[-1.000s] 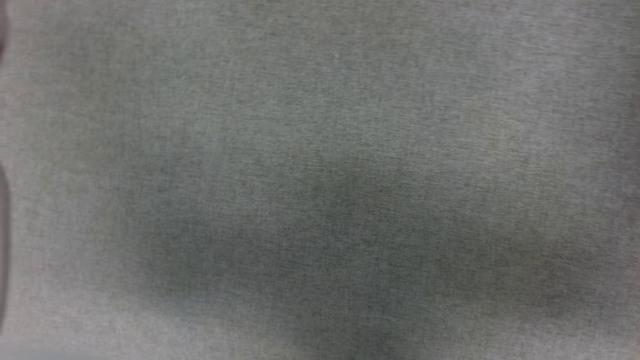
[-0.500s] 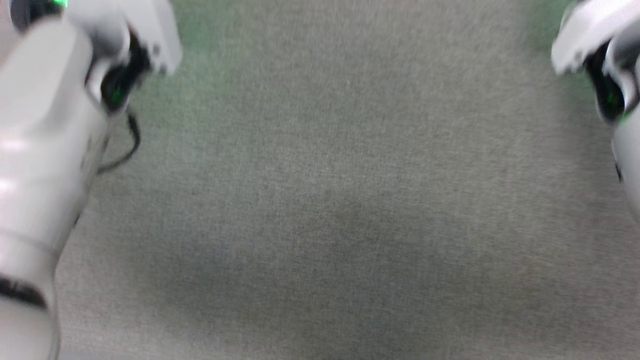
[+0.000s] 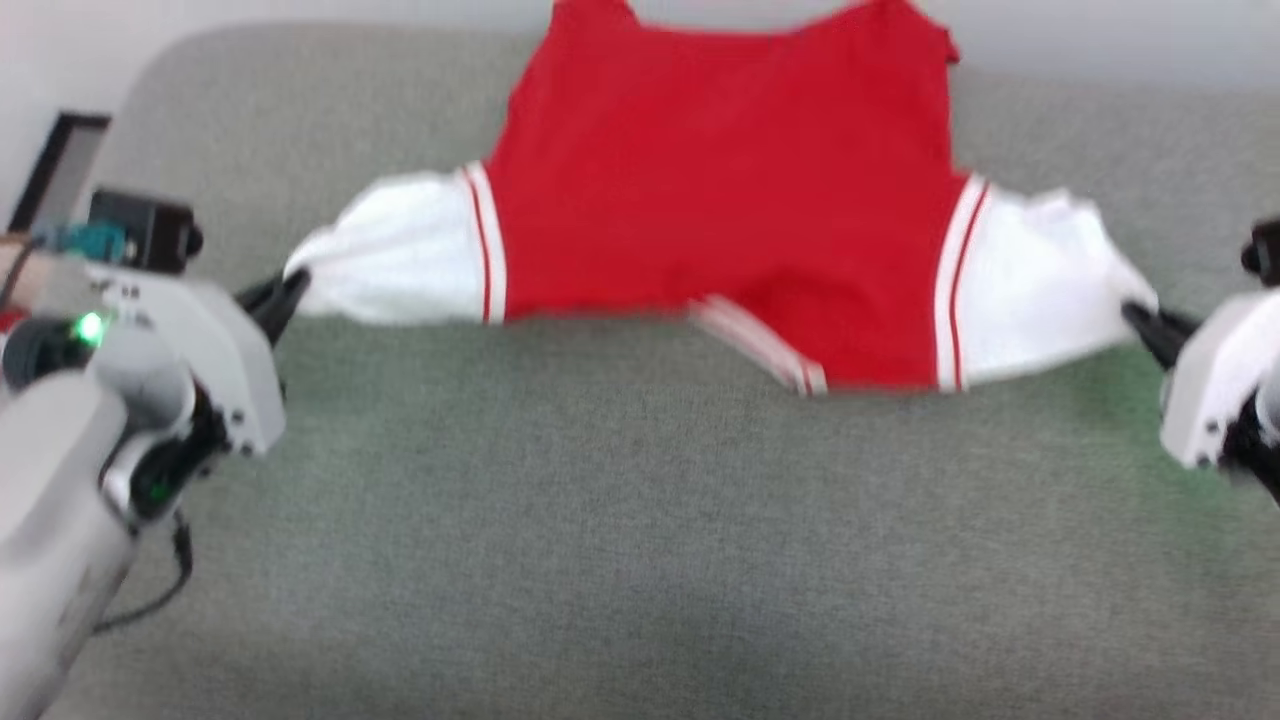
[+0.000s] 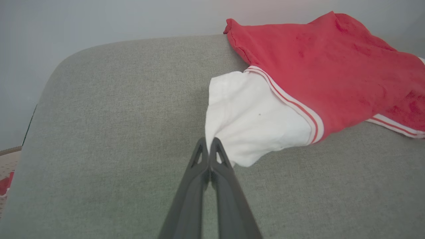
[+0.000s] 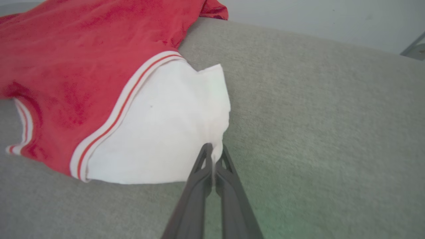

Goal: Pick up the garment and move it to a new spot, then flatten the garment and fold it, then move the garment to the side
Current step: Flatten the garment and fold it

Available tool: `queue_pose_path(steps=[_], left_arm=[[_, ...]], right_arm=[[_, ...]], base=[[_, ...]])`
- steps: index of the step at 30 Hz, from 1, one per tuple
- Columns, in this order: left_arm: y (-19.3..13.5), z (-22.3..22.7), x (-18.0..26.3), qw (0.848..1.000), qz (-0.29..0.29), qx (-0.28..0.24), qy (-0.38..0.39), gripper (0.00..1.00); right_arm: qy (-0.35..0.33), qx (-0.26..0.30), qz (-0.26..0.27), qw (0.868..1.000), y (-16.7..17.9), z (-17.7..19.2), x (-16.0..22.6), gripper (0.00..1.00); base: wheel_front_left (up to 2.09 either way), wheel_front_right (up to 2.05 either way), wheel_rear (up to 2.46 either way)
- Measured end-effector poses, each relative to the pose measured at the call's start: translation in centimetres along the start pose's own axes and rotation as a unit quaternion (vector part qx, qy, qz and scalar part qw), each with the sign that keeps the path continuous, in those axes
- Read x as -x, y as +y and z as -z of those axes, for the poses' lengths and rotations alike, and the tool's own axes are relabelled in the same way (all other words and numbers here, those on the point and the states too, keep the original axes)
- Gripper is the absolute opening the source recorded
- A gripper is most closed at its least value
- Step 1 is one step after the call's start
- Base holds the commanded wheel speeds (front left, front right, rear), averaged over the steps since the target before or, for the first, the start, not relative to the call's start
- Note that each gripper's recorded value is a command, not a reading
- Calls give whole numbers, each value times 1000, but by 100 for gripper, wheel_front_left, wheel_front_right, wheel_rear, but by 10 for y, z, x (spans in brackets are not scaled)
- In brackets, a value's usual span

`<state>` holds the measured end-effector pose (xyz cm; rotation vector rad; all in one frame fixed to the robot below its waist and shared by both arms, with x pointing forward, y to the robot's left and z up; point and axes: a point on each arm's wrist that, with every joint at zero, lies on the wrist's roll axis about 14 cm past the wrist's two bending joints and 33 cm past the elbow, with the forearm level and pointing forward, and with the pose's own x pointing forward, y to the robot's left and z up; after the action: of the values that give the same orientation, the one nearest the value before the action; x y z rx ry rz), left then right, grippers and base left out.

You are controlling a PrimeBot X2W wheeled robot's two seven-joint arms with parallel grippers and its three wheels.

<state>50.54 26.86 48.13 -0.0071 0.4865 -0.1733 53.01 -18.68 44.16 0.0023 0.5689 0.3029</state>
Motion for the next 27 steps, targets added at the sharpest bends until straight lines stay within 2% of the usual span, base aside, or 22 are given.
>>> queue_pose_path(steps=[11, 19, 22, 27], left_arm=[[-25, 39, 79, 999, 13, 10, 30, 0], [-47, 89, 116, 995, 17, 37, 95, 0], [-49, 104, 127, 992, 9, 47, 116, 0], [-57, 115, 134, 990, 12, 65, 122, 0]], right_arm=[[126, -23, -7, 992, -2, 75, 90, 0], [232, -62, 0, 971, -5, 143, 140, 0], [253, -69, 2, 965, -5, 155, 152, 0], [249, -64, 14, 966, -5, 158, 156, 0]], base=[[0, 0, 0], [0, 0, 0], [0, 0, 0], [0, 0, 0]])
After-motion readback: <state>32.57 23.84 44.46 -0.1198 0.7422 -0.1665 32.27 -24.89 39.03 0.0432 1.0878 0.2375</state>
